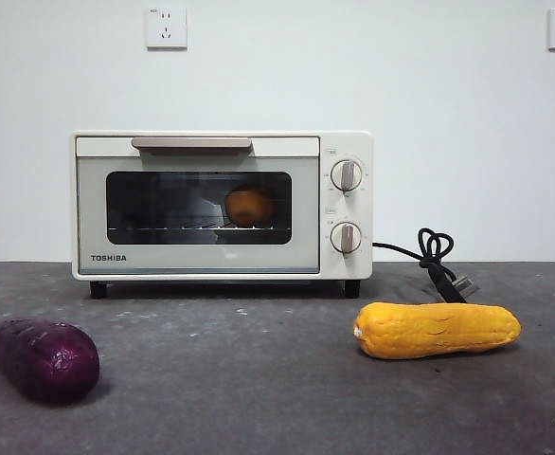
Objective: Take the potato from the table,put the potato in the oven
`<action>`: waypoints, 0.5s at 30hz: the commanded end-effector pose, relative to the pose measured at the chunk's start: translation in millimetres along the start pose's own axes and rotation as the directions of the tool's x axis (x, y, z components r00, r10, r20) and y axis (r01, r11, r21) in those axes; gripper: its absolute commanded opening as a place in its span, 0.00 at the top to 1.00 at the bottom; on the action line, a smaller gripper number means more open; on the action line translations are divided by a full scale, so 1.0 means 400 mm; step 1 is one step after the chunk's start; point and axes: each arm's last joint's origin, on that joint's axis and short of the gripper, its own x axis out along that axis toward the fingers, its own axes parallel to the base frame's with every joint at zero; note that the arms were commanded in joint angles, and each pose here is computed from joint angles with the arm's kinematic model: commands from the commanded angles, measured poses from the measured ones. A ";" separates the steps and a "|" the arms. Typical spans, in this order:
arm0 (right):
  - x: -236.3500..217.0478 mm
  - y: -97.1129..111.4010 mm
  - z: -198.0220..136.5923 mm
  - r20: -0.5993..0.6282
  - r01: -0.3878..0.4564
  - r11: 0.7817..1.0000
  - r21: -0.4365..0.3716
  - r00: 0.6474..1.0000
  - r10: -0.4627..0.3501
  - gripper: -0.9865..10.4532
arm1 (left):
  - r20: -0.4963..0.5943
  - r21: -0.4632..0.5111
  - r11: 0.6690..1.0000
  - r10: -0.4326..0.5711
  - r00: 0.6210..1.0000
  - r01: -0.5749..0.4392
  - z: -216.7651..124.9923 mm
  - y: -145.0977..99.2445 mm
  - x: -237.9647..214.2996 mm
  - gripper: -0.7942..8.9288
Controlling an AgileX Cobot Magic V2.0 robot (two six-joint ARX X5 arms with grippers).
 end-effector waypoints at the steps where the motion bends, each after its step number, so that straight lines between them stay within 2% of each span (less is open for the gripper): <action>1: 0.001 -0.004 -0.049 -0.009 0.052 0.997 0.051 0.999 -0.052 0.91 | -0.008 -0.005 1.000 0.006 1.000 -0.006 -0.010 0.000 0.003 0.92; 6: 0.004 -0.009 -0.108 -0.041 0.122 0.987 0.101 0.992 -0.118 0.91 | -0.008 -0.005 1.000 0.006 1.000 -0.006 -0.010 0.000 0.003 0.92; 15: 0.003 -0.008 -0.171 -0.178 0.133 0.985 0.107 0.978 -0.113 0.91 | -0.008 -0.005 1.000 0.006 1.000 -0.006 -0.010 0.000 0.003 0.92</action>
